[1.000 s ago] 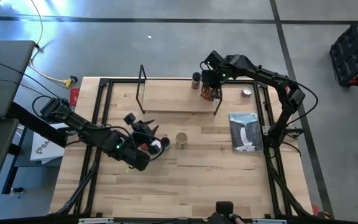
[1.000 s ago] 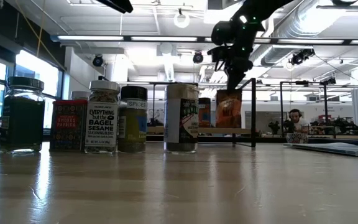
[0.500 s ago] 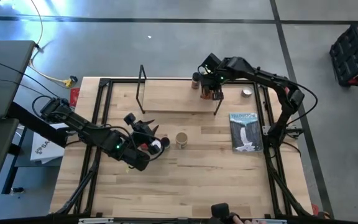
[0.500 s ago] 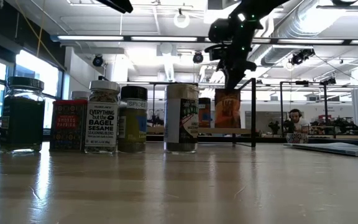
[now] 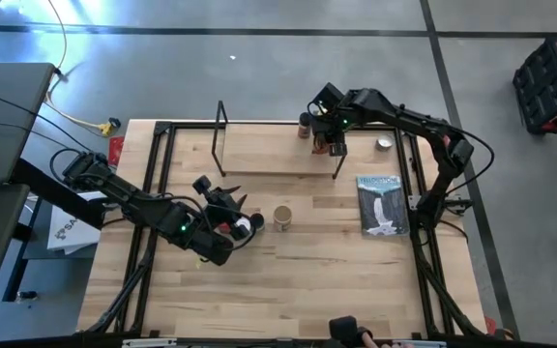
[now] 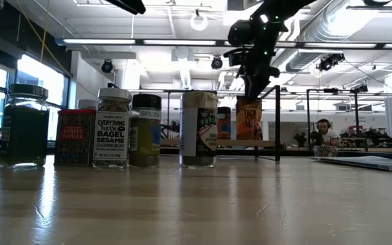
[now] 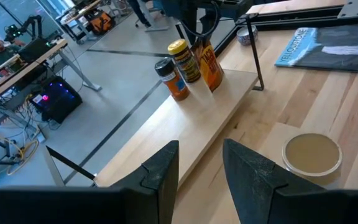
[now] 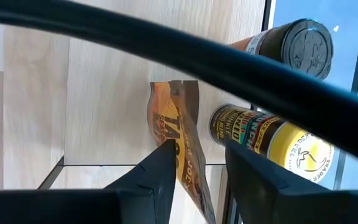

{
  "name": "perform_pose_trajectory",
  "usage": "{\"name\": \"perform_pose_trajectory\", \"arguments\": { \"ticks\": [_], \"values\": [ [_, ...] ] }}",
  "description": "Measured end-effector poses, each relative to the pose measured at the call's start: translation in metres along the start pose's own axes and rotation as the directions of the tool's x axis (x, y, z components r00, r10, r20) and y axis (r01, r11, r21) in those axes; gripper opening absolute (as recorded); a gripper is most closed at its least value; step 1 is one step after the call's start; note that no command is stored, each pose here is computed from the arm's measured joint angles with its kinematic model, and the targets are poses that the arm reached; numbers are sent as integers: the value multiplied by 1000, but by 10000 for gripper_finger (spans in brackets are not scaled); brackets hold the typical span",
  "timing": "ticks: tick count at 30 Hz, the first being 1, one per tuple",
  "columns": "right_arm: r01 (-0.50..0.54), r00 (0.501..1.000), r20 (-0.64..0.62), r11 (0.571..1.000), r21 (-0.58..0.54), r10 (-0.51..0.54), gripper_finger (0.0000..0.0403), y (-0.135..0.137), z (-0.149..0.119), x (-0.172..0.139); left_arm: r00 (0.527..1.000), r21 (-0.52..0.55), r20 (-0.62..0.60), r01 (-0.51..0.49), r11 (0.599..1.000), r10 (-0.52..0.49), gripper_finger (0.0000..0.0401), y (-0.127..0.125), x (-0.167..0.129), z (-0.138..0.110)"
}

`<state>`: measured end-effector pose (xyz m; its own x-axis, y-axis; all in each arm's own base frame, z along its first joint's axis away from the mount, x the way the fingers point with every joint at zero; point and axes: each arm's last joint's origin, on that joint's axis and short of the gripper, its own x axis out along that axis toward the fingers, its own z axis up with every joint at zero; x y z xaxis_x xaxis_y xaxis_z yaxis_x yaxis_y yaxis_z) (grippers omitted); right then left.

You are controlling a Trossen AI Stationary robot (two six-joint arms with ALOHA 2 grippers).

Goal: Shelf spices
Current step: Put the orange seasoning pack on the shelf, then put the gold seasoning bottle on the shelf

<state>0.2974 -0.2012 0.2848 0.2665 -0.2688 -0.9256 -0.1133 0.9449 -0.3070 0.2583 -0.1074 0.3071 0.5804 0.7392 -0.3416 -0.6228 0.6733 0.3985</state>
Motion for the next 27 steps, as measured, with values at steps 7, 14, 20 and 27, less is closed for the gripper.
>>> {"name": "perform_pose_trajectory", "arguments": {
  "ticks": [7, 14, 20, 27],
  "values": [
    [32, 999, 37, 999, -9, -32, 134, 3, 2, -13, 1000, 0, 0, 0, 1000, 0, 120, 0, 0, 0],
    [145, 989, 22, 989, 10, -145, 134, 11, 4, -38, 1000, 0, -2, 2, 1000, -2, 120, 0, 0, 0],
    [92, 984, 142, 988, 121, -109, 134, 44, 15, -74, 1000, -3, 0, 3, 1000, -3, 120, 0, -1, 0],
    [-14, 966, 258, 1000, -1, 14, 133, 130, 35, -94, 999, -48, 37, -13, 999, 15, 120, -4, -6, -1]
  ]
}}
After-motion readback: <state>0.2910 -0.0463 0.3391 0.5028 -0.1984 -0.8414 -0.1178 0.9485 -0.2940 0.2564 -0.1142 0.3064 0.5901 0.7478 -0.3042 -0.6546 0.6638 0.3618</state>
